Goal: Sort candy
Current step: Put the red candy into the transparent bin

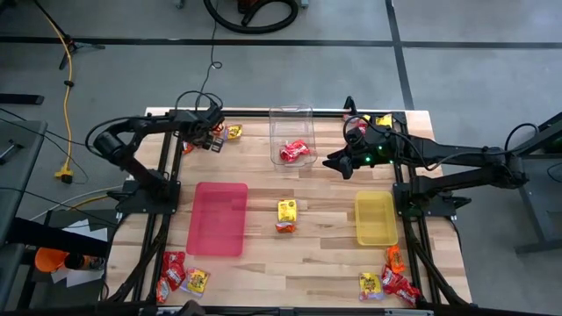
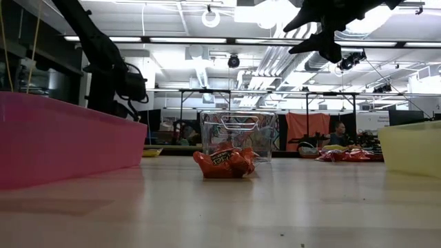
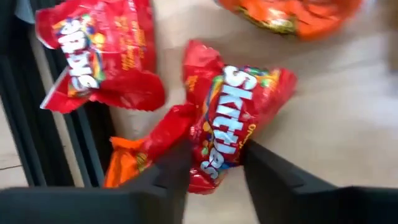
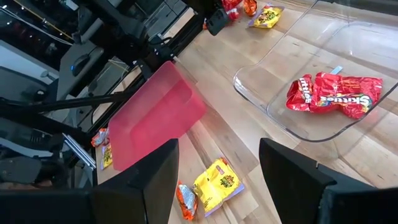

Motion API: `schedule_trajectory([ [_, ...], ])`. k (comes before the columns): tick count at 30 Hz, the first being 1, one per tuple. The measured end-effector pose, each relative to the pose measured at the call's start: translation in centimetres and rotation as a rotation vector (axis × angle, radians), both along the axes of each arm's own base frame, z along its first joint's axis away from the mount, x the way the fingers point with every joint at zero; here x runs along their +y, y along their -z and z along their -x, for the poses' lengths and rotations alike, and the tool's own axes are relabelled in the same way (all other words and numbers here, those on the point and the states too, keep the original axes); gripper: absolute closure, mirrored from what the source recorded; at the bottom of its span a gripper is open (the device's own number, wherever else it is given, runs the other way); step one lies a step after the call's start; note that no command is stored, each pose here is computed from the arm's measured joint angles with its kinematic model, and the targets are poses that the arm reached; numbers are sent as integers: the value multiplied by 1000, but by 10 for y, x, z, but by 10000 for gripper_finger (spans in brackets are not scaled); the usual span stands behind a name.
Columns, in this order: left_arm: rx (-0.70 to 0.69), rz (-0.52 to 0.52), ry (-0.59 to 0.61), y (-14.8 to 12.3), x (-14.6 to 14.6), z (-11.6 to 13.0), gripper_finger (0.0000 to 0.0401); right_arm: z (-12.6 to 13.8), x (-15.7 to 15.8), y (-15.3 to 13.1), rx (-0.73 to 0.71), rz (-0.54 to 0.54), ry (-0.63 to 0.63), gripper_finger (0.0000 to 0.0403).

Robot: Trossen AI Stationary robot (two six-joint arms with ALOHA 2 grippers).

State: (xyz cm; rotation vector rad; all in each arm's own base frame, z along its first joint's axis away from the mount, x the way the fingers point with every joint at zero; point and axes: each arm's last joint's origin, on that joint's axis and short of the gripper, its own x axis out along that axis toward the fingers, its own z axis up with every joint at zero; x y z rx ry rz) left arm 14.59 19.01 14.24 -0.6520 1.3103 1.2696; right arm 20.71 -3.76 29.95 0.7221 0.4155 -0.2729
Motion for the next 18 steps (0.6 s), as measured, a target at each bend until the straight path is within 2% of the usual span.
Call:
schedule_trajectory([
  [3,-64,11,19,-10,-4,0,375,0,0,0,1,8,6,185],
  [4,-103,9,24,-16,-6,1,387,0,0,0,2,13,4,185],
  [10,-366,-114,66,-70,-30,8,398,0,0,0,-1,30,-4,185],
  [14,-697,-218,168,-112,-59,3,399,-3,-1,-5,-51,91,-16,185],
  [18,-1074,-325,326,-148,-86,-23,400,-6,-5,-17,-154,202,59,185],
])
